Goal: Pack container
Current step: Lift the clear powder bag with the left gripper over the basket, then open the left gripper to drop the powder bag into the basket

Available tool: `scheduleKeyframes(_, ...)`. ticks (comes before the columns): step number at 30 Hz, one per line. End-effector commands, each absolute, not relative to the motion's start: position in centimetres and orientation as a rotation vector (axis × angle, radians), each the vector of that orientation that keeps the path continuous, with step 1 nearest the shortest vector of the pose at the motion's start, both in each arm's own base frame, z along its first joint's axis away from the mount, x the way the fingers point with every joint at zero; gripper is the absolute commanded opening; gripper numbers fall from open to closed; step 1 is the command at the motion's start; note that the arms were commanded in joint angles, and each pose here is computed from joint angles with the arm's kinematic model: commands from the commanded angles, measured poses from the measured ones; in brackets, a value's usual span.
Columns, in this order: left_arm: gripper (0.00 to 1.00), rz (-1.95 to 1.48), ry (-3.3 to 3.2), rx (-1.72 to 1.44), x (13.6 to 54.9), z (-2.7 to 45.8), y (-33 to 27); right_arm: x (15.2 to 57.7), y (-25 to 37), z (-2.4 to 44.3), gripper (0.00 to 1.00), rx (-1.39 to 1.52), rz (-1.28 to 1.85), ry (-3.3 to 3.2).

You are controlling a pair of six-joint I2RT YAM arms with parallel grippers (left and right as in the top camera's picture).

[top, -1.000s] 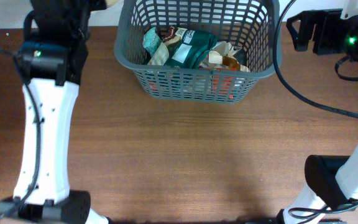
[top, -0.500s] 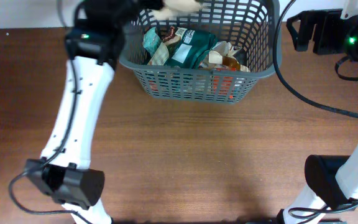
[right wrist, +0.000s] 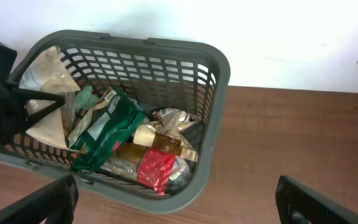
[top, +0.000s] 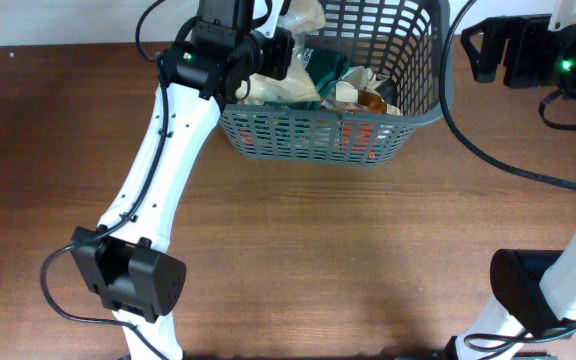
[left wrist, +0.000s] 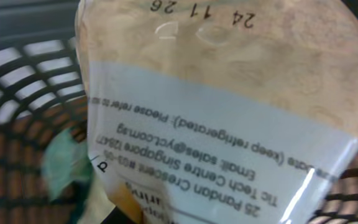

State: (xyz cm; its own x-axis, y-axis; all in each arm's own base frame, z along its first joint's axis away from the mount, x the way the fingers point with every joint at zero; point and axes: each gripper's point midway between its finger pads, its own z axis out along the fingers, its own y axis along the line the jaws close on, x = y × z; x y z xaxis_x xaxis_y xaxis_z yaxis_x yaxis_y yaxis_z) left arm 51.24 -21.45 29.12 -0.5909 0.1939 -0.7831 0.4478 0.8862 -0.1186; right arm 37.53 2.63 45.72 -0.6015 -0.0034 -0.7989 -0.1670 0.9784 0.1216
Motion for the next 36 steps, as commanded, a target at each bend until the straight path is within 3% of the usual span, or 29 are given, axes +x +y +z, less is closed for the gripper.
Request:
scheduleKeyframes(1, 0.29, -0.201, 2.182, 0.505, 51.8, 29.7, -19.6, 37.3, 3.2, 45.7, 0.99, -0.136, 0.255, 2.210)
scheduleKeyframes(3, 0.49, -0.198, 2.181, 0.504, 51.9, 29.7, -19.5, 37.3, 3.2, 45.7, 0.99, -0.136, 0.255, 2.210)
scheduleKeyframes(6, 0.68, -0.198, 2.181, 0.504, 51.9, 29.7, -19.5, 37.3, 3.2, 45.7, 0.99, -0.136, 0.255, 2.210)
scheduleKeyframes(11, 0.85, -0.198, 2.181, 0.504, 51.9, 29.7, -19.5, 37.3, 3.2, 45.7, 0.99, -0.136, 0.255, 2.209)
scheduleKeyframes(13, 0.87, -0.171, 2.180, 0.496, 52.0, 29.8, -19.2, 37.3, 3.2, 45.7, 0.99, -0.136, 0.255, 2.209)
scheduleKeyframes(14, 0.95, -0.148, 2.173, 0.499, 52.1, 29.9, -18.9, 37.3, 3.2, 45.7, 0.99, -0.136, 0.255, 2.209)
scheduleKeyframes(23, 1.00, -0.036, 2.052, 0.400, 50.3, 37.0, -16.1, 35.4, 3.1, 47.6, 0.99, -0.138, 0.237, 2.156)
scheduleKeyframes(29, 1.00, 0.080, 1.992, 0.285, 44.8, 43.3, -11.7, 31.4, 2.7, 50.9, 0.99, -0.129, 0.192, 2.053)
scheduleKeyframes(36, 1.00, 0.207, 2.072, 0.047, 38.1, 44.6, -6.1, 26.6, 2.3, 52.0, 0.99, -0.100, 0.156, 2.027)
